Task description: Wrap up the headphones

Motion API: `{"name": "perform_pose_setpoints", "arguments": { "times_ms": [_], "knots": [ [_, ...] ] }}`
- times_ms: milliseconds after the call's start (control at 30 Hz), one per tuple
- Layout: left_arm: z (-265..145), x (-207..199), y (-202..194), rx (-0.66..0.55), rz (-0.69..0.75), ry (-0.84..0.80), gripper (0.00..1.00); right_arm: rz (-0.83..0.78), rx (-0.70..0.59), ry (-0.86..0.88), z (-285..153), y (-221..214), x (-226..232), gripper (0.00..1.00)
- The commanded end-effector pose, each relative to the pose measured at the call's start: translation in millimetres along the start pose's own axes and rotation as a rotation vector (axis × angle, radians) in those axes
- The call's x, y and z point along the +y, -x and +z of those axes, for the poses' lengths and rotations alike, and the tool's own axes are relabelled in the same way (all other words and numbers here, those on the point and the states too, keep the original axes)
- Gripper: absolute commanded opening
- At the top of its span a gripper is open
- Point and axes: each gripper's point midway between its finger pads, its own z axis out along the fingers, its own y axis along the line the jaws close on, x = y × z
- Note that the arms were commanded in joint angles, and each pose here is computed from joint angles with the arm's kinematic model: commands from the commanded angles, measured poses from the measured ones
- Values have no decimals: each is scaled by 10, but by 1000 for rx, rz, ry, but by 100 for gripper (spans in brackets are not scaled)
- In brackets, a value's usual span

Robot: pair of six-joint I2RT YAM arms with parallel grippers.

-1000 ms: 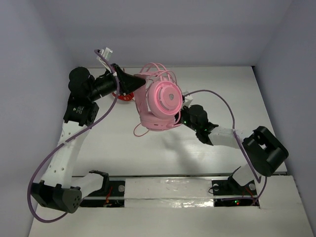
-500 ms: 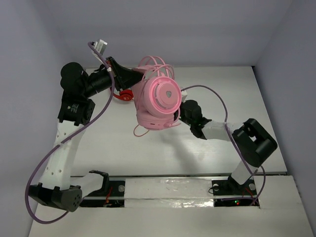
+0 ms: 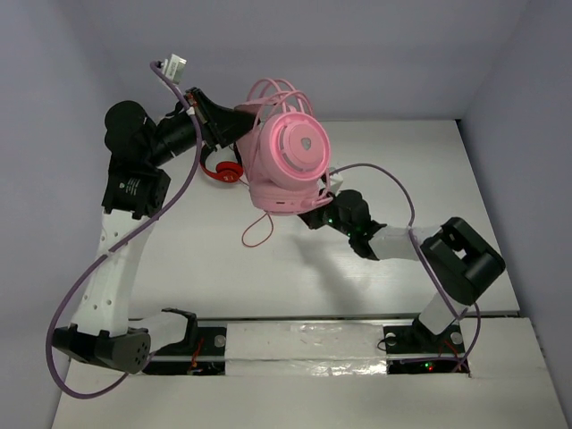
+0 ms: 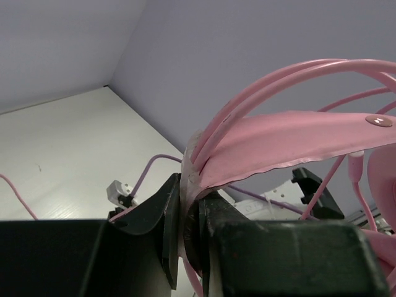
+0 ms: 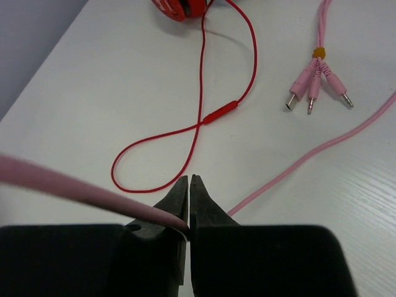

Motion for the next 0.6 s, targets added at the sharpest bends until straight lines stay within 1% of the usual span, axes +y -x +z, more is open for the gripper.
{"name": "perform_pose_setpoints", "arguments": {
  "times_ms": [0, 33, 67, 100, 133, 167, 233, 267, 300, 367, 433, 467, 500, 533, 567],
  "knots": [
    [-4, -109, 357, -148, 2, 13, 0, 69, -78, 98, -151, 292, 268, 0],
    [10, -19, 355, -161, -11, 41, 0, 81, -92, 111, -224, 354, 358, 0],
    [20, 99, 402, -204, -20, 85, 0, 102, -48, 97, -268, 235, 393, 0],
    [35, 261, 340, -212, -46, 123, 0, 106, -35, 85, -305, 213, 422, 0],
    [36, 342, 345, -234, -64, 149, 0, 107, -21, 58, -384, 208, 443, 0],
    [29, 444, 408, -286, -73, 186, 0, 100, 6, 65, -434, 126, 557, 0],
    [41, 672, 370, -317, -101, 244, 0, 89, 33, 33, -517, 44, 622, 0],
    [19, 781, 434, -363, -106, 292, 0, 79, 69, 20, -604, -29, 667, 0],
    [-4, 895, 448, -385, -112, 325, 0, 64, 99, 22, -656, -134, 774, 0],
    [-47, 1050, 544, -451, -113, 393, 0, 61, 151, -19, -751, -288, 781, 0],
    [-101, 1221, 605, -490, -121, 446, 0, 52, 175, -5, -859, -358, 910, 0],
    [-98, 1251, 626, -496, -129, 440, 0, 55, 197, -20, -905, -420, 902, 0],
    [-86, 1285, 613, -497, -175, 427, 0, 58, 198, -15, -946, -413, 934, 0],
    [-74, 1282, 630, -498, -189, 406, 0, 57, 208, -10, -972, -449, 954, 0],
    [-29, 1336, 599, -469, -207, 381, 0, 53, 227, -2, -997, -497, 980, 0]
  ]
}}
